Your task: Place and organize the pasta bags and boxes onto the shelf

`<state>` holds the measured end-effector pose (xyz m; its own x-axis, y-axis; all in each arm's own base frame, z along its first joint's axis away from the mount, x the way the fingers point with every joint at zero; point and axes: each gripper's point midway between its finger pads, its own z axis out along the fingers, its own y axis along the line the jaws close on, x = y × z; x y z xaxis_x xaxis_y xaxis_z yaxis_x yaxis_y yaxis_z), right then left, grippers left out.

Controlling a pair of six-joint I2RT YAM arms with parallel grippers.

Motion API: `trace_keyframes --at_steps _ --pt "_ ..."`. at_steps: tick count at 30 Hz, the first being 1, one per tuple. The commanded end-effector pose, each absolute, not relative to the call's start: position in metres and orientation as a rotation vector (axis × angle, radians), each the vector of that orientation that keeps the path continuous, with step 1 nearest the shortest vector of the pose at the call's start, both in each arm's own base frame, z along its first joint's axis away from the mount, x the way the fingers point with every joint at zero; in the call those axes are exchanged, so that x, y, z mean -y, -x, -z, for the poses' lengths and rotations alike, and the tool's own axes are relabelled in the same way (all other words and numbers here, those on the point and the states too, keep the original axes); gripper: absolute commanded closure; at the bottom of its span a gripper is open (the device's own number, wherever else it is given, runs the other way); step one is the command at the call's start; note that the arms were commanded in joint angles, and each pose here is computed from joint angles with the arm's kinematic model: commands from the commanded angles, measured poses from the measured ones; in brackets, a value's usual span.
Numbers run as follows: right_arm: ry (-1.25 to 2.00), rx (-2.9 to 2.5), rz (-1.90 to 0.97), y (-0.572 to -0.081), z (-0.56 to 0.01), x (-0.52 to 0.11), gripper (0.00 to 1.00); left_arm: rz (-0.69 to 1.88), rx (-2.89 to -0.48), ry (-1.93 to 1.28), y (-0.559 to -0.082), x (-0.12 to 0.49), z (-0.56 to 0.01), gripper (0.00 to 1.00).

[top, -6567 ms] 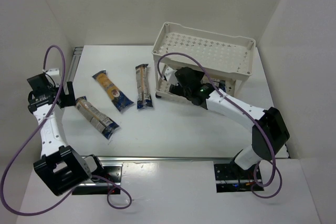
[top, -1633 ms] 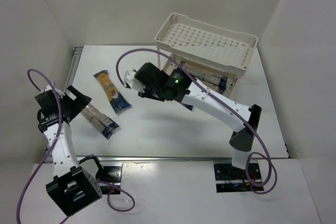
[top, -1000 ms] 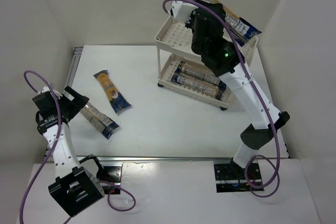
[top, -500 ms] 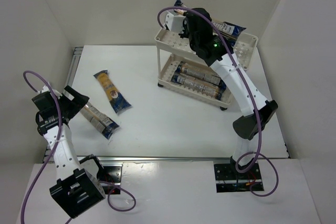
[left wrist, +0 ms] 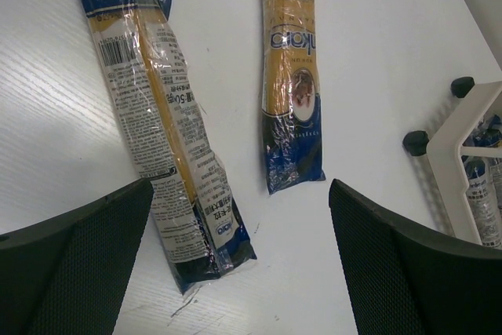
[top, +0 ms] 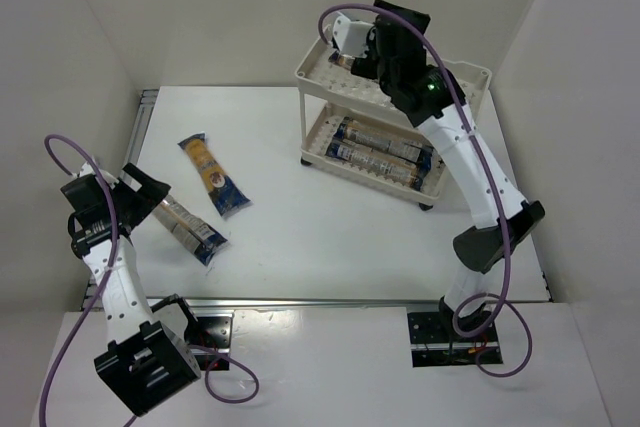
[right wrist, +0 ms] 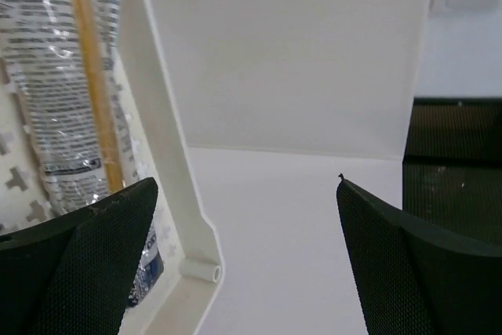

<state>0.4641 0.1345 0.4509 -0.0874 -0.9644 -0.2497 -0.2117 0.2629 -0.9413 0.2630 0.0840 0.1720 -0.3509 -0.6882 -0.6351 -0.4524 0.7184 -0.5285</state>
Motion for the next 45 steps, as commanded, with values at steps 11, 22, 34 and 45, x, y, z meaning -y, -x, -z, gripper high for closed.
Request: trace_keyframes --at_steps 11,22,34,45 --pt "0.202 -1.237 0.411 -0.403 -0.631 -0.105 0.01 0.192 -2.066 0.831 -0.299 -0.122 -0.179 0.0" --pt "0.062 -1.409 0.286 -0.428 -0.565 -0.118 0.01 0.098 -2.494 0.84 -0.289 -0.116 -0.107 0.0" --pt "0.196 -1.497 0.321 -0.468 -0.518 -0.148 0.01 0.037 -2.802 0.733 -0.275 -0.095 -0.037 0.0" --pt "0.208 -1.497 0.368 -0.477 -0.515 -0.149 0.01 0.292 -2.838 0.74 -0.287 -0.069 -0.009 0.07"
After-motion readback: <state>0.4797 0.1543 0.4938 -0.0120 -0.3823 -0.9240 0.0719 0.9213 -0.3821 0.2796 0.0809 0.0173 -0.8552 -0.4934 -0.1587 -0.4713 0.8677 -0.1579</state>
